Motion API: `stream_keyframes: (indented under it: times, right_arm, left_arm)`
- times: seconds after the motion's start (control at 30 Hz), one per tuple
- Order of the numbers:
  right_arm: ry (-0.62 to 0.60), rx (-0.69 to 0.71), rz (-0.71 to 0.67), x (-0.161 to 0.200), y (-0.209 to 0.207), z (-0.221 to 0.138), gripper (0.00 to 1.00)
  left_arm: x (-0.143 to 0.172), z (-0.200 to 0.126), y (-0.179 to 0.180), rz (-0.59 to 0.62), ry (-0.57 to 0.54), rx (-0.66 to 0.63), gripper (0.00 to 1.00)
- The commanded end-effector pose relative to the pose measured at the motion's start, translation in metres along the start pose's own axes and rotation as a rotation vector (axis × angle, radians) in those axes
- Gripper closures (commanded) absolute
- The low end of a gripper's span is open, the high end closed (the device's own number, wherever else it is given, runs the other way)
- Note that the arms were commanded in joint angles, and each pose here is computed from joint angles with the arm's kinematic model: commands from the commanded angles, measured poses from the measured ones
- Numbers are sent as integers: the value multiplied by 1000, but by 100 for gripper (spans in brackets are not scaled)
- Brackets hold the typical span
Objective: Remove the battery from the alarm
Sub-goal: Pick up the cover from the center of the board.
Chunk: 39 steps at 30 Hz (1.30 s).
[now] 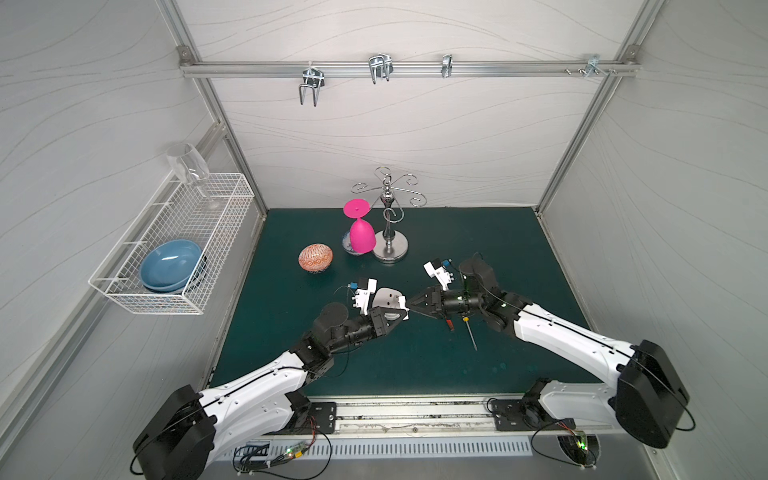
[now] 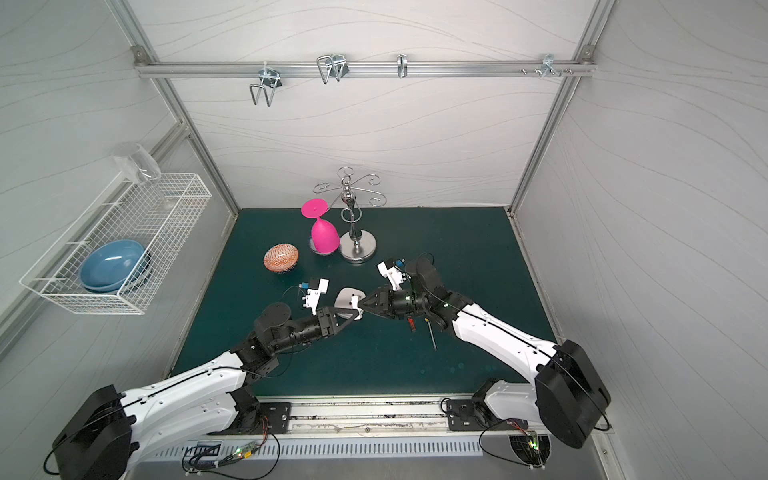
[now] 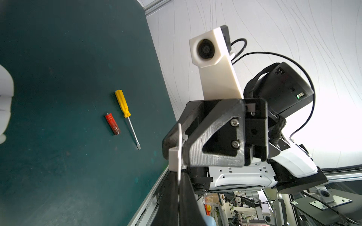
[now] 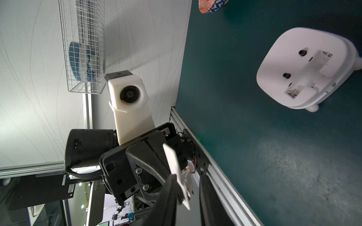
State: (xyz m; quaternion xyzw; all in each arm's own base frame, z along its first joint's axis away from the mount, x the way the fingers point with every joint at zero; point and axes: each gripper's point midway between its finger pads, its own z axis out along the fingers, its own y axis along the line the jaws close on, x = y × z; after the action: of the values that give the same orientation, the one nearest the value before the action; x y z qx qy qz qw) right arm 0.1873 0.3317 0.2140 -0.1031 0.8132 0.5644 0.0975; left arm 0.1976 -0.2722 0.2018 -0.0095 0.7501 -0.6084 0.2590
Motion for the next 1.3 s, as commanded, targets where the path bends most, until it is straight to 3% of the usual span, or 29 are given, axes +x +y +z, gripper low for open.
stream_keyframes:
  times: [0.0,0.93,1.1,1.27]
  right_arm:
    - [-21,-26,-26,-6,12,0,79]
    - [1,-42,-36,-4,17,4,97]
    - [-20,-12,-43,-6,14,0,100]
    - [-48,129,-19,-13,-11,-10,100]
  left_arm:
    - [-12,1,-24,33,-33,74,100]
    - [-11,7,-7,-22,-31,18,100]
    - [-14,6,-1,-34,-37,3,76]
    - [-28,-10,13,-43,-84,-25,38]
